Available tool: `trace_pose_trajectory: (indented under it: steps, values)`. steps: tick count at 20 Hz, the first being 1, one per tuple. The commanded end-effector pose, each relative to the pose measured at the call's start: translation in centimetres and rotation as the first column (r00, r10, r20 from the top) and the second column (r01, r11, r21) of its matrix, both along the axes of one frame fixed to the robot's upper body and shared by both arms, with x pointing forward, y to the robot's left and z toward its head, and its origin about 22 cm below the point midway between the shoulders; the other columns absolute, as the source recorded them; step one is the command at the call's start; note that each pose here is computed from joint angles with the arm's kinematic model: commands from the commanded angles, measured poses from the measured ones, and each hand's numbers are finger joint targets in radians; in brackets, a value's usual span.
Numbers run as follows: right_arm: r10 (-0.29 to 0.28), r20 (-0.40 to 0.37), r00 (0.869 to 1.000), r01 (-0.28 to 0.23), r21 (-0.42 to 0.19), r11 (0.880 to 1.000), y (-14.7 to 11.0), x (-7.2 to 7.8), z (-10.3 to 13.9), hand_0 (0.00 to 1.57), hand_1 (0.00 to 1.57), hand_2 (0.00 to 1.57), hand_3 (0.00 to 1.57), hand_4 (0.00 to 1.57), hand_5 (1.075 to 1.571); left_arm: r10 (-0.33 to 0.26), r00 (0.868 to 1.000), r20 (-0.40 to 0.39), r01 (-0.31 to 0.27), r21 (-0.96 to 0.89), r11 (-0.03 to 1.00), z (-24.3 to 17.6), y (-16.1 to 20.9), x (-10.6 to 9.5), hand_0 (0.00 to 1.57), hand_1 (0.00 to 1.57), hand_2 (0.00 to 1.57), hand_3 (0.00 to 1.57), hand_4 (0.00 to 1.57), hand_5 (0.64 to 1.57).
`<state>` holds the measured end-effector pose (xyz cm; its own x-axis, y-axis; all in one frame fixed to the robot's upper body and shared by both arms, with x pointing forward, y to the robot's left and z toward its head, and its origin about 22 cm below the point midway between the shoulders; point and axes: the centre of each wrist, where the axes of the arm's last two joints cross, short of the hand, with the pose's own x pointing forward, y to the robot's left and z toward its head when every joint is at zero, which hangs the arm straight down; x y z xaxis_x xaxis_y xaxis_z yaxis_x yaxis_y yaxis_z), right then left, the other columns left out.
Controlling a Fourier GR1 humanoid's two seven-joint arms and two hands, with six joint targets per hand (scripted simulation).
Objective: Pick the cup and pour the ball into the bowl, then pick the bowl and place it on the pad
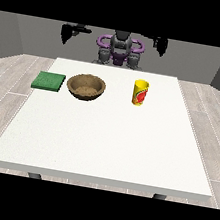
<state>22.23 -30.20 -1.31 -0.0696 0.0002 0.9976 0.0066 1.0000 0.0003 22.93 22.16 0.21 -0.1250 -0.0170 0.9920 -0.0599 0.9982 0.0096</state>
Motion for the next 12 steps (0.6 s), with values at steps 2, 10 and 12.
trace_pose_trajectory:
  steps: [2,10,12]
  values:
    - [-0.019,0.097,0.995,0.015,0.045,0.999,-1.8,-0.4,-2.4,0.00,0.00,0.00,0.00,0.08,1.562,-0.009,0.992,0.124,0.011,-0.017,1.000,-0.9,-2.9,0.1,0.00,0.00,0.00,0.00,0.00,1.476]
    - [0.049,0.223,0.974,-0.062,0.054,0.997,-0.3,4.2,-1.3,0.00,0.00,0.00,0.00,0.00,1.558,0.028,0.969,0.245,-0.033,0.013,0.999,1.4,0.1,7.2,0.00,0.00,0.00,0.00,0.00,1.457]
    - [0.041,0.264,0.964,-0.058,0.057,0.997,-2.8,5.0,-0.7,0.00,0.00,0.00,0.00,0.00,1.557,0.017,0.957,0.290,-0.028,0.035,0.999,1.2,0.5,7.8,0.00,0.00,0.00,0.00,0.00,1.444]
